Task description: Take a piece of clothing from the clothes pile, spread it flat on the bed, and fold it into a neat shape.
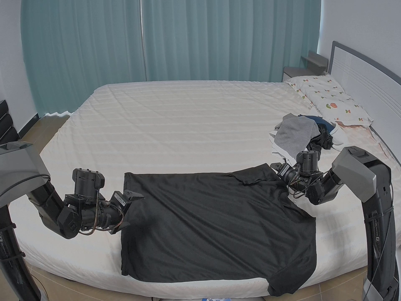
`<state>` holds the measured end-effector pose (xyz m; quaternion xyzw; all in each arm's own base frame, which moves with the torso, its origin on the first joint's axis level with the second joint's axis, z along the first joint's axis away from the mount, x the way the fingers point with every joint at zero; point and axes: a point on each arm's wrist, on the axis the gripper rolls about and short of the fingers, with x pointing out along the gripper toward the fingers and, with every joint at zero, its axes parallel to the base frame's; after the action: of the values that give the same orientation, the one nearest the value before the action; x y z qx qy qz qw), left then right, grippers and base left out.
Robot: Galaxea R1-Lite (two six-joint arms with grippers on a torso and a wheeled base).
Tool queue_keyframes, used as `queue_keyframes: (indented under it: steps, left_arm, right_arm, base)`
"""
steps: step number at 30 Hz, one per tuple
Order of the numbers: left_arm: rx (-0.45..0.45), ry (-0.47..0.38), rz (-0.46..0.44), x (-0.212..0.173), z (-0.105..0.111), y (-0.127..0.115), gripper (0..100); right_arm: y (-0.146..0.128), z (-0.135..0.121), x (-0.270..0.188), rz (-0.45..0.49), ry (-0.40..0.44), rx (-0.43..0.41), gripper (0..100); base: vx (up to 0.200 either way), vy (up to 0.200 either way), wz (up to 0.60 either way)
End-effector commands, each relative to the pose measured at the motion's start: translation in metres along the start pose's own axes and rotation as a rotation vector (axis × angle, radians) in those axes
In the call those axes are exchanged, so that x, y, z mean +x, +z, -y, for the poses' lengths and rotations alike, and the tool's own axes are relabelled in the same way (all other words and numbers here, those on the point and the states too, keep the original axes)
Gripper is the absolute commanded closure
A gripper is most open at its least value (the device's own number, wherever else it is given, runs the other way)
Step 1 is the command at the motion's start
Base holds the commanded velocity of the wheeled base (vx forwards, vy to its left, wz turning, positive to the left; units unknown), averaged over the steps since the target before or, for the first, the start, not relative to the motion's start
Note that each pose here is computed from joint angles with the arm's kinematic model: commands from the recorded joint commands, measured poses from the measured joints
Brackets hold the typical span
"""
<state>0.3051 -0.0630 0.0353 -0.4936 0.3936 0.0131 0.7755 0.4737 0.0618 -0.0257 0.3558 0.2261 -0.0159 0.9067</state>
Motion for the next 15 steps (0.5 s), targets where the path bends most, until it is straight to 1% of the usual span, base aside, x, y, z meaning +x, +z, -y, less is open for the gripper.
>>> queue_keyframes:
  steps: [1,3,4,5,8,9,13,15]
  left_arm:
    - [-0.001,0.009,0.0,0.003,-0.002,0.0,0]
    - [0.001,0.003,0.002,0.003,-0.002,0.0,0]
    - [0.0,0.002,0.004,0.003,-0.002,0.001,0]
    - [-0.002,0.003,0.004,0.003,-0.002,0.001,0]
    - [-0.003,0.003,0.007,0.003,-0.002,0.001,0]
    - [-0.003,0.002,0.005,0.003,-0.002,0.001,0]
    - [-0.003,0.003,0.007,0.003,-0.002,0.001,0]
    - [-0.003,0.003,0.007,0.003,-0.002,0.001,0]
  right_arm:
    - [-0.007,0.011,0.004,-0.022,-0.023,0.003,0]
    - [-0.008,0.013,0.003,-0.033,-0.022,0.003,0]
    - [-0.011,0.015,0.0,-0.059,-0.02,0.002,0]
    - [-0.011,0.02,-0.002,-0.078,-0.019,-0.006,100]
    - [-0.009,0.023,-0.009,-0.099,-0.015,-0.029,100]
    - [-0.009,0.027,-0.011,-0.105,-0.026,-0.038,100]
    - [-0.001,0.035,-0.02,-0.1,-0.05,-0.054,100]
    - [-0.001,0.035,-0.02,-0.1,-0.05,-0.054,100]
  base:
    - [0.0,0.0,0.0]
    - [0.0,0.0,0.0]
    - [0.0,0.0,0.0]
    - [0.0,0.0,0.0]
    - [0.0,0.0,0.0]
    - [0.0,0.0,0.0]
    - [0.0,0.0,0.0]
    - [0.0,0.0,0.0]
